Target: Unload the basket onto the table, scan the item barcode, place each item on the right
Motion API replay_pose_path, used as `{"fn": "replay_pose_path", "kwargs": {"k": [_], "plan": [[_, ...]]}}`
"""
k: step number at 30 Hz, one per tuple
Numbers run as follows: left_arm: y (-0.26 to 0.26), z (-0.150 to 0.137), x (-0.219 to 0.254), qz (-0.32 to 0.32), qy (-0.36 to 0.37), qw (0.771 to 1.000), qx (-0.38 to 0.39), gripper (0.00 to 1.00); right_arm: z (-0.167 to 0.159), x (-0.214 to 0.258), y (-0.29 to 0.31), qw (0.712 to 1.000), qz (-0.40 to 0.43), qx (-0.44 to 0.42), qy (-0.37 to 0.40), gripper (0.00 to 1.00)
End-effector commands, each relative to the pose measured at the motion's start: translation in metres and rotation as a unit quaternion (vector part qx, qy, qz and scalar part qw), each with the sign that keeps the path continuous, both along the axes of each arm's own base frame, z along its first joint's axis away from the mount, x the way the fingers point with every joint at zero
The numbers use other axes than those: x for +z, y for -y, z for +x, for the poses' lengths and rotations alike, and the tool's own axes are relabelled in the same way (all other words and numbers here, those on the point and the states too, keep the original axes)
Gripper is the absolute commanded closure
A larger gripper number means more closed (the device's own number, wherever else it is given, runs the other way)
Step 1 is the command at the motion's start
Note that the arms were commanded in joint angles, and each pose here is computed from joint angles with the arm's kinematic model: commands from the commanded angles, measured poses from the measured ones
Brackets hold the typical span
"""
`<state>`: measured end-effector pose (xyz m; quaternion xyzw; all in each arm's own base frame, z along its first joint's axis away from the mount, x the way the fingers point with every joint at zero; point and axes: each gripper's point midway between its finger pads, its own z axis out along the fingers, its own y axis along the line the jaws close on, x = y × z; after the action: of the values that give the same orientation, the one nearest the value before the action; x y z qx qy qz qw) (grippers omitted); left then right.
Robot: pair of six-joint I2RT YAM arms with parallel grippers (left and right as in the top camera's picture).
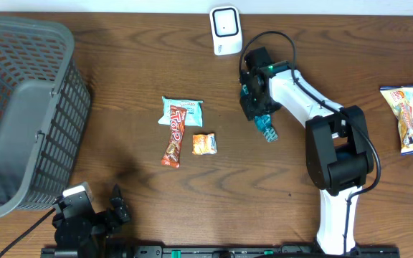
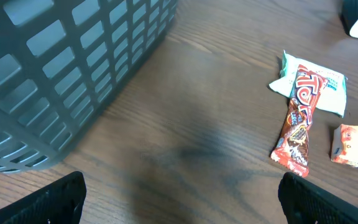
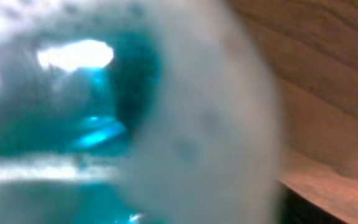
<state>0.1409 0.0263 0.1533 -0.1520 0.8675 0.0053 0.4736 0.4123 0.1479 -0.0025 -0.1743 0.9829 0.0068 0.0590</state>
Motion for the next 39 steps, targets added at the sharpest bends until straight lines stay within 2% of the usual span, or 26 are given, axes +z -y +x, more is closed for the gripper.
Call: {"fn": "replay_pose_path", "kwargs": {"k": [1, 6, 7, 8, 9, 17, 25, 36, 39], "plan": [[-0.001, 0.000, -0.002, 0.002, -0.002, 1.000, 0.003, 0.01, -0.017, -0.024, 0.008, 0.999, -0.018, -0.013, -0.038, 0.28], [-0.001, 0.000, -0.001, 0.002, -0.001, 1.000, 0.003, 0.01, -0.012, -0.005, 0.006, 0.999, -0.014, -0.019, -0.035, 0.27], [-0.001, 0.000, -0.001, 0.002, -0.001, 1.000, 0.003, 0.01, -0.009, -0.001, 0.005, 0.999, -0.013, -0.019, -0.033, 0.22], [-0.001, 0.000, -0.001, 0.002, -0.001, 1.000, 0.003, 0.01, -0.007, 0.005, 0.004, 0.999, -0.012, -0.019, -0.031, 0.09], [-0.001, 0.000, -0.002, 0.002, -0.002, 1.000, 0.003, 0.01, -0.005, 0.010, 0.003, 0.999, -0.012, -0.019, -0.029, 0.01], [-0.001, 0.000, -0.001, 0.002, -0.001, 1.000, 0.003, 0.01, 0.006, 0.035, -0.001, 0.999, -0.007, -0.032, -0.019, 0.01], [-0.001, 0.000, -0.001, 0.002, -0.001, 1.000, 0.003, 0.01, 0.006, 0.036, 0.001, 0.999, -0.012, -0.033, -0.020, 0.01], [-0.001, 0.000, -0.002, 0.002, -0.002, 1.000, 0.003, 0.01, 0.019, 0.038, 0.010, 0.999, -0.038, -0.033, 0.010, 0.51], [-0.001, 0.000, -0.002, 0.002, -0.002, 1.000, 0.003, 0.01, 0.021, 0.038, 0.008, 0.999, -0.036, -0.031, 0.015, 0.59]]}}
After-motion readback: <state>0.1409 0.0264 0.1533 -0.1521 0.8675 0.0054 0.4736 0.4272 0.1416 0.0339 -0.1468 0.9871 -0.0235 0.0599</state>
